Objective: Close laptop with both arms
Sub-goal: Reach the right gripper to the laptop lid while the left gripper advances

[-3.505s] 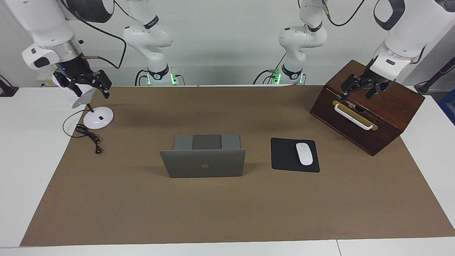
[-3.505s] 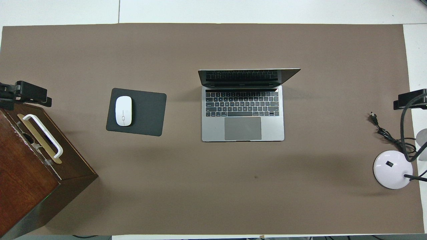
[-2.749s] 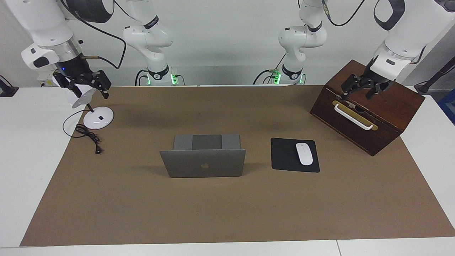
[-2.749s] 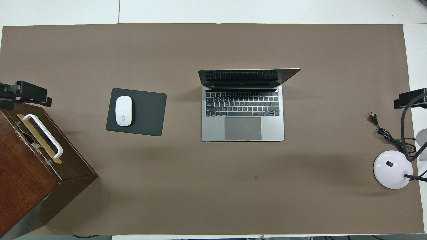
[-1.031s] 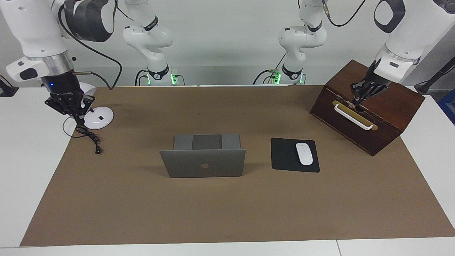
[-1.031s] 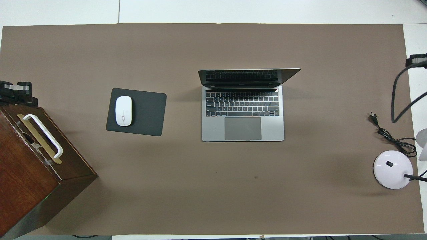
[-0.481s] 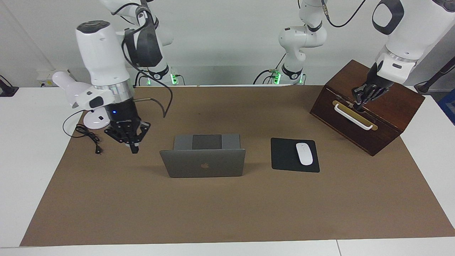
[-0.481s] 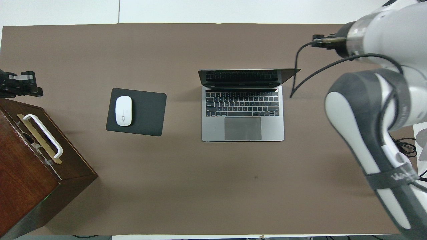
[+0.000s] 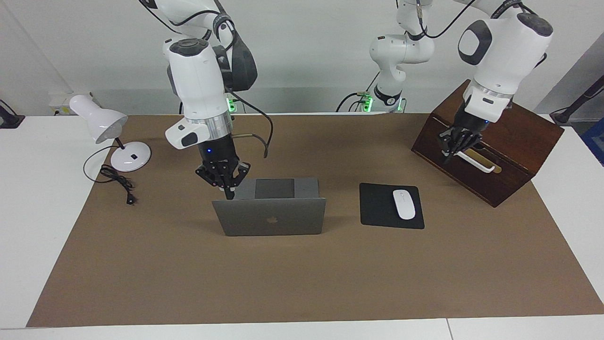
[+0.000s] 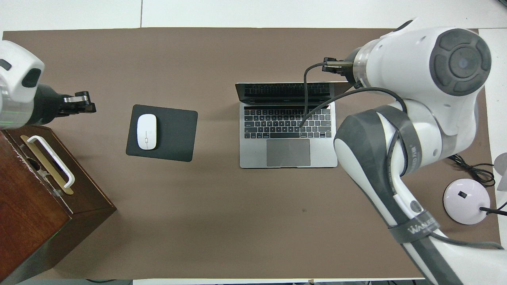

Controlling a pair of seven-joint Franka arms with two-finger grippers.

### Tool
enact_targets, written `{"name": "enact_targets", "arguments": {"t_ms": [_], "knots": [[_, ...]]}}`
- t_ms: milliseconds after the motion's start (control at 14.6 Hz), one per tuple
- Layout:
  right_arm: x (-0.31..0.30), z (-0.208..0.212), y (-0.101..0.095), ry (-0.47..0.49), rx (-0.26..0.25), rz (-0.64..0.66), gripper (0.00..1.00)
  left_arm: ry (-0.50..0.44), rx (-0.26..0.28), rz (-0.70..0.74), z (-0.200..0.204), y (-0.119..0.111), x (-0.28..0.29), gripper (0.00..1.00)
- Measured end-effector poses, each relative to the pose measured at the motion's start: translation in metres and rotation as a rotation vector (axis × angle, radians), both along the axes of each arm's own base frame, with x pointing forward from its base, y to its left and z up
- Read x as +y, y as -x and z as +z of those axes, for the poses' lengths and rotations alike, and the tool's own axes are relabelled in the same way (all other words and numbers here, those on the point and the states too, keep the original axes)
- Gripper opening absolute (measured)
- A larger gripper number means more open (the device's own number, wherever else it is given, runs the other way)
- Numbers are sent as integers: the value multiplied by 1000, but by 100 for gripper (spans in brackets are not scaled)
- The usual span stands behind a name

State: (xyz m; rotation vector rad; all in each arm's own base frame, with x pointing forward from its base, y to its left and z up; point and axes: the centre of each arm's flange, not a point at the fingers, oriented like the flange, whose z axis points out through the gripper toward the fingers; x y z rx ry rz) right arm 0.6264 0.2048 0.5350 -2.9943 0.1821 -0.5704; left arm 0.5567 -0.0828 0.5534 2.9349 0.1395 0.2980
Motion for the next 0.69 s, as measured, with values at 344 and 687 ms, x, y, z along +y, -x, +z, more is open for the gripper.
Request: {"name": "enact_targets", "arguments": {"t_ms": [344,687], "knots": [[62,3,25,32,-25,43,1,22,-138,-87,-39,34,-65,1],[62,5,24,139,-71,114,1,40,-257,-168,-82,77,-114,1]]}}
